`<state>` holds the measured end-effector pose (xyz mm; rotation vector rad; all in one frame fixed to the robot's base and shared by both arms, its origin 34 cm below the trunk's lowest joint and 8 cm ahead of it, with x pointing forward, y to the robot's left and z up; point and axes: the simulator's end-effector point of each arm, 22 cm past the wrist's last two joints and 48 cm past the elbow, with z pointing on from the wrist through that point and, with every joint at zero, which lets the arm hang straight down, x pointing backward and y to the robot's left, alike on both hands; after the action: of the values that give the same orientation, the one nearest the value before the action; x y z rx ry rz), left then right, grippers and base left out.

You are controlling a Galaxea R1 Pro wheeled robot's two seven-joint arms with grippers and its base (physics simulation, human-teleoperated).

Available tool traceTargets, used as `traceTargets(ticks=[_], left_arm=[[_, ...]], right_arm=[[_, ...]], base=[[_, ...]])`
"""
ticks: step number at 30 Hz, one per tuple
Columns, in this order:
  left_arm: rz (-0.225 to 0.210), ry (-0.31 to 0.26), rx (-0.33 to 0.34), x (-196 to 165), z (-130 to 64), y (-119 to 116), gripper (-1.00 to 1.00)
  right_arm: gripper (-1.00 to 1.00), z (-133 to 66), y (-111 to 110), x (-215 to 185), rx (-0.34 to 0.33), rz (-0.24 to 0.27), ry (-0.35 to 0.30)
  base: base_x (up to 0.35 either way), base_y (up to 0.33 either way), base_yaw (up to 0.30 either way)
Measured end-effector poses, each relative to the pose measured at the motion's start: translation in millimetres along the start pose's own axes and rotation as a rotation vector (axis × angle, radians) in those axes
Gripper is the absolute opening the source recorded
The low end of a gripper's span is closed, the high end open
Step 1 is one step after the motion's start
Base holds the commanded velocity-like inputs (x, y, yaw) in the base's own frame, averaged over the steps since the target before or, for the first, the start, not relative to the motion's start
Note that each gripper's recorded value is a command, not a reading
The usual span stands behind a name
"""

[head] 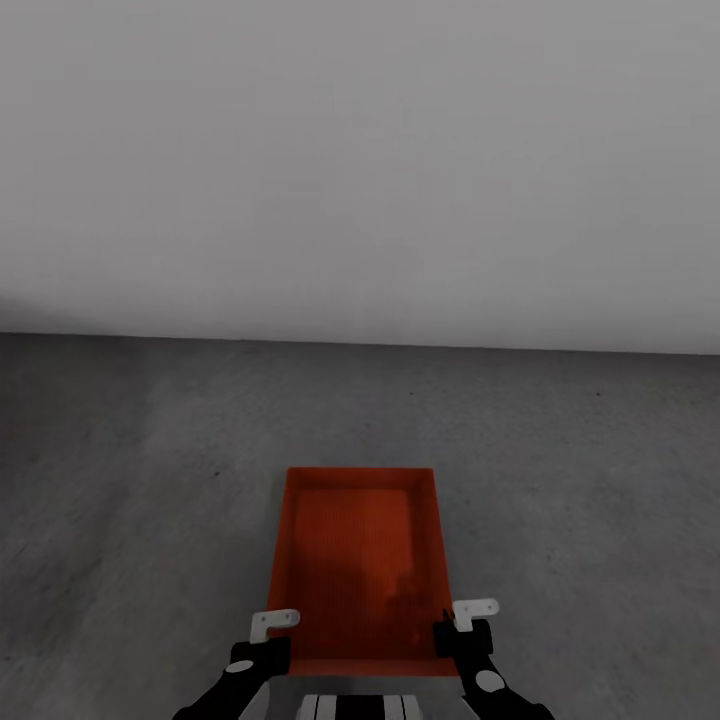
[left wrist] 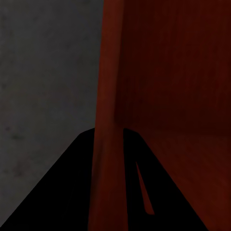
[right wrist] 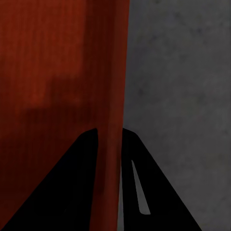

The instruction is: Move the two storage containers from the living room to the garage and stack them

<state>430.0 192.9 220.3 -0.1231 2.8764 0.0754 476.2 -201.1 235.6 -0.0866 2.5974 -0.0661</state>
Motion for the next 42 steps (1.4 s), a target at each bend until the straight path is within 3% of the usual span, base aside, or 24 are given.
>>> traceTargets(ticks=[11, 42], left_arm=[[0.0, 0.0, 0.0, 11.3, 21.6, -0.5, -1.0], [-0.005, -0.017, -0.002, 14.4, 25.2, 0.0, -1.0]], right_arm=[[-1.0, 17.7, 1.8, 16.6, 0.0, 0.0, 0.0], [-1.0, 19.4, 2.6, 19.7, 0.005, -0.003, -0.016]], base=[[0.0, 0.0, 0.0], [0.0, 0.0, 0.0]])
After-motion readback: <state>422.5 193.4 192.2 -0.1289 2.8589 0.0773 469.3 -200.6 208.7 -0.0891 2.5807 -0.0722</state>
